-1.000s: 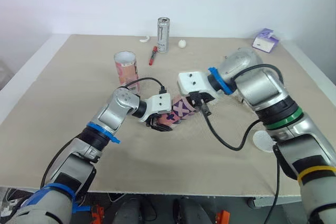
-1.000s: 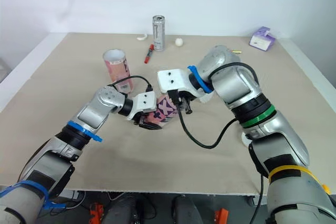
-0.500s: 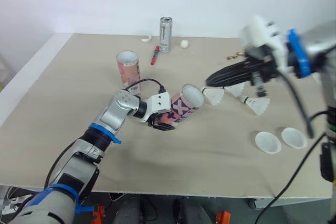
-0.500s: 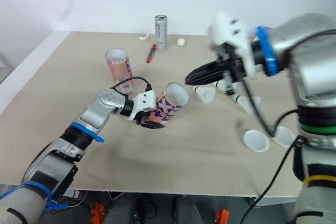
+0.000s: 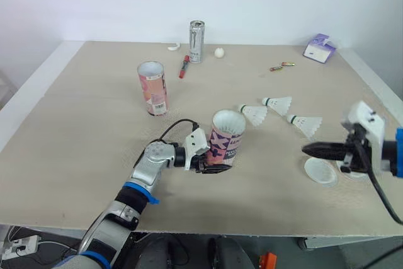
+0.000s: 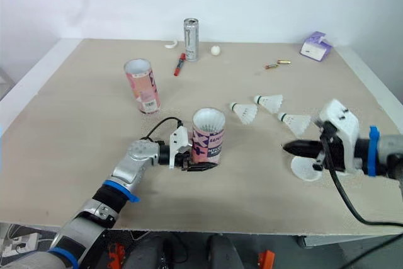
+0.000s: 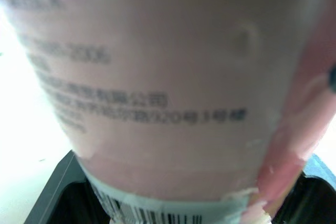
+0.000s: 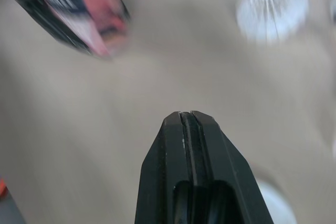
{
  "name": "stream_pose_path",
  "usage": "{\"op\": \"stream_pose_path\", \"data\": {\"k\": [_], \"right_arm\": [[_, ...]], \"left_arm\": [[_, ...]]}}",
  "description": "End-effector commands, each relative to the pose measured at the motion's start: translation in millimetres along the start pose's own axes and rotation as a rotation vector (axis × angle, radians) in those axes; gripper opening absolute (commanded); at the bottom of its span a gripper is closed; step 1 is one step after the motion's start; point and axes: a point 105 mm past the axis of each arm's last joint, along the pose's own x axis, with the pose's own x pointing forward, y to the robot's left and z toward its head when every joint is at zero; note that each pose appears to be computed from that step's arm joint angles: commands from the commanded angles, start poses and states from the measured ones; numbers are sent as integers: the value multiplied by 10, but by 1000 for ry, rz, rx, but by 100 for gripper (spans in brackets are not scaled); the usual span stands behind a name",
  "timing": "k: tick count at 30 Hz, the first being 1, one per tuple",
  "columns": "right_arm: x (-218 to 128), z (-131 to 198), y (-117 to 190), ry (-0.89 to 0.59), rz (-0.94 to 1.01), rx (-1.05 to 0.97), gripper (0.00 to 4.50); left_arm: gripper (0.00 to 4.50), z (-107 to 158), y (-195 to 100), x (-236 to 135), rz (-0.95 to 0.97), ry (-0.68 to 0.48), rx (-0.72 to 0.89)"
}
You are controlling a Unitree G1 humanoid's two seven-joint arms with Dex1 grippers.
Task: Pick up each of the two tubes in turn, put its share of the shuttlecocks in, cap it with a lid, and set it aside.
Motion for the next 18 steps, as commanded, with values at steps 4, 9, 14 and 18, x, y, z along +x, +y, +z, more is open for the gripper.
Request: {"op": "stream_pose_path", "data": {"k": [4, 9, 14, 18], "right_arm": [[-115, -240, -198, 151, -64, -138, 221], [-27, -285, -356, 191, -69, -138, 444], [81, -237, -570, 198, -87, -142, 444], [127, -248, -629, 230, -65, -154, 444]], "left_arm": [[319, 38, -36, 78, -21, -17, 94], [319, 60, -67, 103, -47, -26, 116], [319, 37, -123, 76, -81, -37, 105], [319, -12, -121, 60, -77, -21, 81]]}}
